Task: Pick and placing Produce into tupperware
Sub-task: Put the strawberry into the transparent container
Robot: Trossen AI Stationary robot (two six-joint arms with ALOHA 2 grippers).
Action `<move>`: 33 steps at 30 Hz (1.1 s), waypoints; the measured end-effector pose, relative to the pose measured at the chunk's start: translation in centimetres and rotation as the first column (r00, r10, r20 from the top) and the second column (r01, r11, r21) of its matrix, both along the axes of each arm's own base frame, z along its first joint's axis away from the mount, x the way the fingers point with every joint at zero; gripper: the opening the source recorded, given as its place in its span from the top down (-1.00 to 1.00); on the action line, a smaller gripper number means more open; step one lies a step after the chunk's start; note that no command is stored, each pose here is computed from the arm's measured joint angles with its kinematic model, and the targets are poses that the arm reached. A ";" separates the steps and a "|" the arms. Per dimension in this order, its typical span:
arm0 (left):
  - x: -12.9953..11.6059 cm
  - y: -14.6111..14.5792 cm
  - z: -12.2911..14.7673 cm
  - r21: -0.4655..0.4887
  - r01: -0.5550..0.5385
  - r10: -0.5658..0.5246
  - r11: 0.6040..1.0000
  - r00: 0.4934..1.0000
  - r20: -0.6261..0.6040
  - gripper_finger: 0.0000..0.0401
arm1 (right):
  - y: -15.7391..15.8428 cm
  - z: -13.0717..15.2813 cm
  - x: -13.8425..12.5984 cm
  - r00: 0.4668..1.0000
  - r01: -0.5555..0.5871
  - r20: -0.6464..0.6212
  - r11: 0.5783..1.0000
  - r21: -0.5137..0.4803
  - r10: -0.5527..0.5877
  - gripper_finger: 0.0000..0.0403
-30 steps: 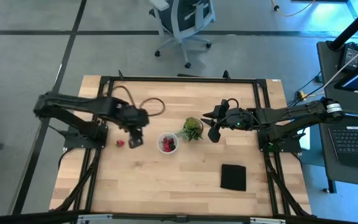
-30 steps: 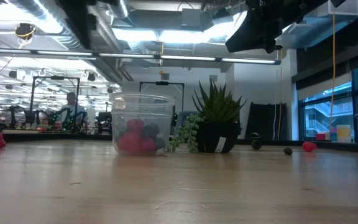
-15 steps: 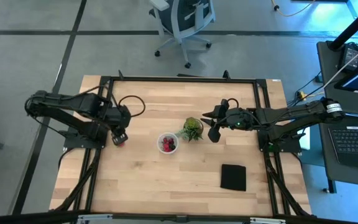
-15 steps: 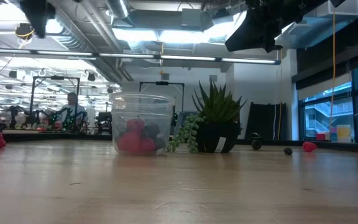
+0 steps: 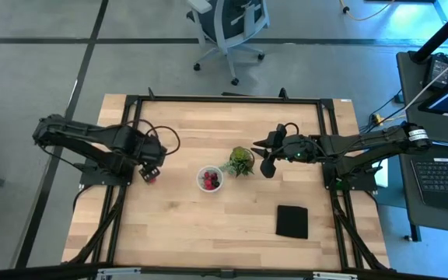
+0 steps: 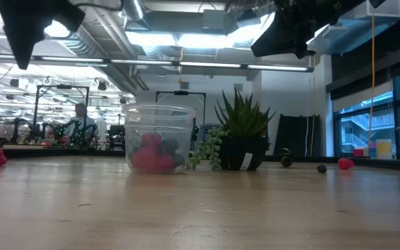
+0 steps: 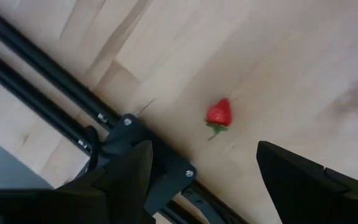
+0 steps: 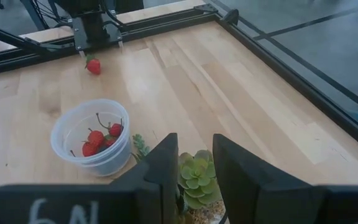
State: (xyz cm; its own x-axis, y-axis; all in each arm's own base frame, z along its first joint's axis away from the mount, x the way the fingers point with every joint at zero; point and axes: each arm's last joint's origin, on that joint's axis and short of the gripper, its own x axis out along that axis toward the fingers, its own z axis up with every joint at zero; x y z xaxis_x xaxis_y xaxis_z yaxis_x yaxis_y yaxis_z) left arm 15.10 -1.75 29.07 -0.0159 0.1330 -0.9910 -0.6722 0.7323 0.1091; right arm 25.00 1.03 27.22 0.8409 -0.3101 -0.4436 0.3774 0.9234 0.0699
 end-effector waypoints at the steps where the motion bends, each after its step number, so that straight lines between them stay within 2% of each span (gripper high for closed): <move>1: -0.1 0.0 -0.6 0.003 -0.007 0.007 1.000 1.000 -0.016 -0.40 | 0.0 0.0 0.0 1.000 0.000 0.000 1.000 0.000 0.000 0.49; 5: 0.0 0.0 -3.3 -0.025 -0.018 0.017 1.000 0.999 -0.039 -0.41 | 0.0 0.0 0.0 1.000 0.000 0.000 1.000 0.000 0.000 0.49; 10: 0.5 0.1 -7.3 -0.054 -0.015 0.016 0.998 1.000 0.015 -0.41 | 0.0 0.0 0.0 1.000 0.000 0.000 1.000 0.000 0.000 0.49; 15: 0.3 -0.1 -10.0 -0.117 -0.008 0.012 0.993 1.000 0.027 -0.41 | 0.0 0.0 0.0 1.000 0.001 0.001 1.000 0.001 -0.001 0.49; 20: -0.3 -0.1 -11.4 -0.121 -0.049 0.046 0.991 0.999 -0.029 -0.41 | 0.0 0.0 0.0 1.000 0.001 0.002 1.000 0.002 -0.001 0.49; 33: 0.9 -0.3 -13.9 -0.146 -0.035 0.024 0.989 0.997 -0.079 -0.40 | 0.0 0.1 0.0 1.000 0.001 0.007 1.000 0.002 -0.001 0.49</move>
